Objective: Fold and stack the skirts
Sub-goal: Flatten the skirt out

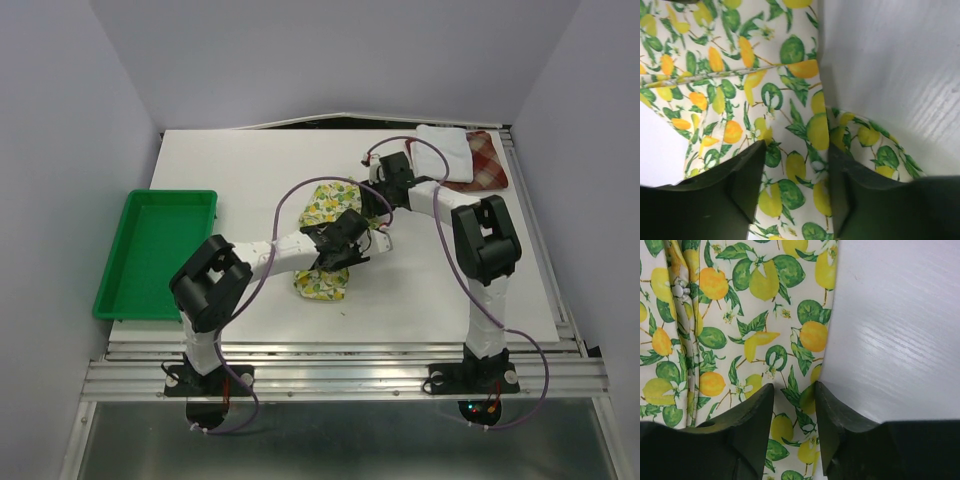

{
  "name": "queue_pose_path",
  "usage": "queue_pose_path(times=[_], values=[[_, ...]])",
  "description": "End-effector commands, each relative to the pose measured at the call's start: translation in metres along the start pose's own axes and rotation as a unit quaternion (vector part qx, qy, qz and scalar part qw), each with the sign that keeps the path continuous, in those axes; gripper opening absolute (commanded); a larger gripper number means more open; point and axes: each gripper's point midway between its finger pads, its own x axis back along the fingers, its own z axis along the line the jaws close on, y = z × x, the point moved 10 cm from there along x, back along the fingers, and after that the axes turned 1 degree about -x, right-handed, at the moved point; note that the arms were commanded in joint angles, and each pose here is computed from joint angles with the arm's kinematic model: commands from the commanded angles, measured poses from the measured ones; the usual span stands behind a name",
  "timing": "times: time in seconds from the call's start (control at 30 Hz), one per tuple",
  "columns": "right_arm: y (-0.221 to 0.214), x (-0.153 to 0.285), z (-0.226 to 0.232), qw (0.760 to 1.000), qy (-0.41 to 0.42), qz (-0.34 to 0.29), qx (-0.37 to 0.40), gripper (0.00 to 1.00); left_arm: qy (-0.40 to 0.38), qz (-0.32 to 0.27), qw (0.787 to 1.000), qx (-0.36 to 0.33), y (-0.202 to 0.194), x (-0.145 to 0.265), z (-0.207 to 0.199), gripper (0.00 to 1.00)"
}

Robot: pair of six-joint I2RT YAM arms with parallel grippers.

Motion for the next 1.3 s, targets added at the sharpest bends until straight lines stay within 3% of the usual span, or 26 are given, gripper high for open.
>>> queue_pose_path(times=[0.0,0.13,0.2,0.23,0.33,0.5,0.67,0.7,0.8,0.83,1.03,1.27], values=[[-0.007,0.0,-0.004,1.0,0.01,0.02,-0.007,0.42,0.074,-0.051,0.995,0.031,0.025,0.021,0.029,0.49],[-0.015,0.01,-0.006,1.0,0.012,0.025,0.0,0.26,0.067,-0.085,0.993,0.048,0.027,0.043,0.037,0.39],[-0.02,0.013,-0.004,0.999,0.021,0.03,0.006,0.16,0.057,-0.097,0.992,0.056,0.027,0.048,0.038,0.27],[-0.024,0.015,-0.003,0.999,0.027,0.039,0.004,0.11,0.054,-0.099,0.991,0.072,0.025,0.052,0.041,0.16],[-0.027,0.025,-0.001,0.998,0.032,0.045,0.012,0.04,0.047,-0.103,0.988,0.106,0.018,0.057,0.051,0.0],[-0.047,0.052,0.002,0.996,0.034,0.063,0.048,0.01,-0.009,-0.119,0.977,0.175,-0.003,0.071,0.058,0.0],[-0.074,0.083,0.011,0.99,0.07,0.097,0.077,0.01,-0.012,-0.123,0.959,0.253,-0.036,0.083,0.069,0.0],[-0.084,0.087,0.012,0.989,0.073,0.109,0.073,0.04,-0.01,-0.124,0.954,0.271,-0.043,0.087,0.07,0.0],[-0.08,0.102,0.014,0.993,0.042,0.089,0.058,0.57,0.005,-0.123,0.949,0.29,-0.057,0.09,0.076,0.0],[-0.07,0.107,0.008,0.997,0.016,0.066,0.048,0.69,0.012,-0.131,0.947,0.293,-0.056,0.092,0.079,0.0],[-0.026,0.114,-0.033,0.996,-0.064,-0.002,-0.065,0.67,0.015,-0.135,0.938,0.32,-0.056,0.085,0.099,0.0],[-0.021,0.085,-0.046,0.993,-0.009,-0.028,-0.117,0.59,-0.002,-0.144,0.929,0.341,-0.059,0.072,0.121,0.0]])
